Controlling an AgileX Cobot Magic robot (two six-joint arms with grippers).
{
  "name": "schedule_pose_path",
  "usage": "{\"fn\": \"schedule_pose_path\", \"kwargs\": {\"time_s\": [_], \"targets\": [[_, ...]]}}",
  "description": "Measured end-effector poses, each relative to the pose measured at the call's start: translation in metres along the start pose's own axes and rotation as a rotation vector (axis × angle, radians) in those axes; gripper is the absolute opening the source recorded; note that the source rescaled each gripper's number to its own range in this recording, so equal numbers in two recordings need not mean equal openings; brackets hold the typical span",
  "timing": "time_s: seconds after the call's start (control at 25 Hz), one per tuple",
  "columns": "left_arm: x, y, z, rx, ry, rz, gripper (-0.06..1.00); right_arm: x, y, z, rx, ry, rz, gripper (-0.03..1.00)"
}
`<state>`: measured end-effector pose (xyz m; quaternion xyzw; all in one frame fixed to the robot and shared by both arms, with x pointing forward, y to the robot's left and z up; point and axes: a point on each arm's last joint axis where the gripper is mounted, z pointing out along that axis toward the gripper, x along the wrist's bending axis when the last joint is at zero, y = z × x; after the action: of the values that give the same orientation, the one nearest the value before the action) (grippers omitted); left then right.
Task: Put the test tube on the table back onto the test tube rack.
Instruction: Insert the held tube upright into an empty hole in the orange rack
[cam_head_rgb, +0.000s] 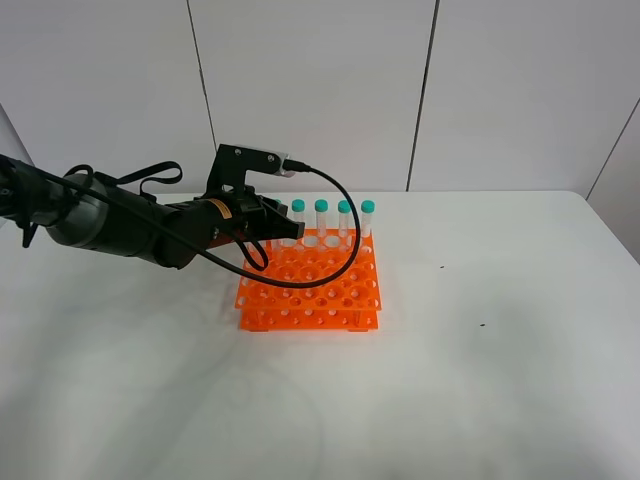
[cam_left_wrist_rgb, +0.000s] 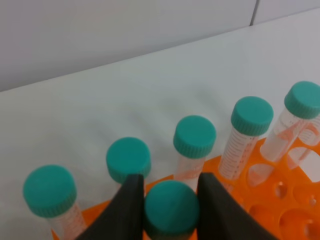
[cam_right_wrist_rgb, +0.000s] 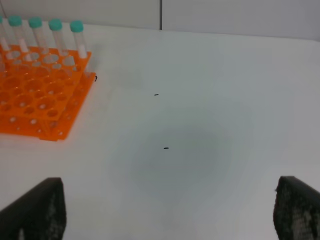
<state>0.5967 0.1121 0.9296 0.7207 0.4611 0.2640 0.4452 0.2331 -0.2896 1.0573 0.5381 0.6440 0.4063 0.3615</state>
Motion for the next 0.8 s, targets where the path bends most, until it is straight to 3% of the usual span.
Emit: {"fn": "schedule_pose_path", "kwargs": {"time_s": [0.8], "targets": [[0.0,-0.011,0.007,0.025,0.002,-0.002,0.0,0.0,0.0,0.0,0.0,0.0,0.0,0.9]]}}
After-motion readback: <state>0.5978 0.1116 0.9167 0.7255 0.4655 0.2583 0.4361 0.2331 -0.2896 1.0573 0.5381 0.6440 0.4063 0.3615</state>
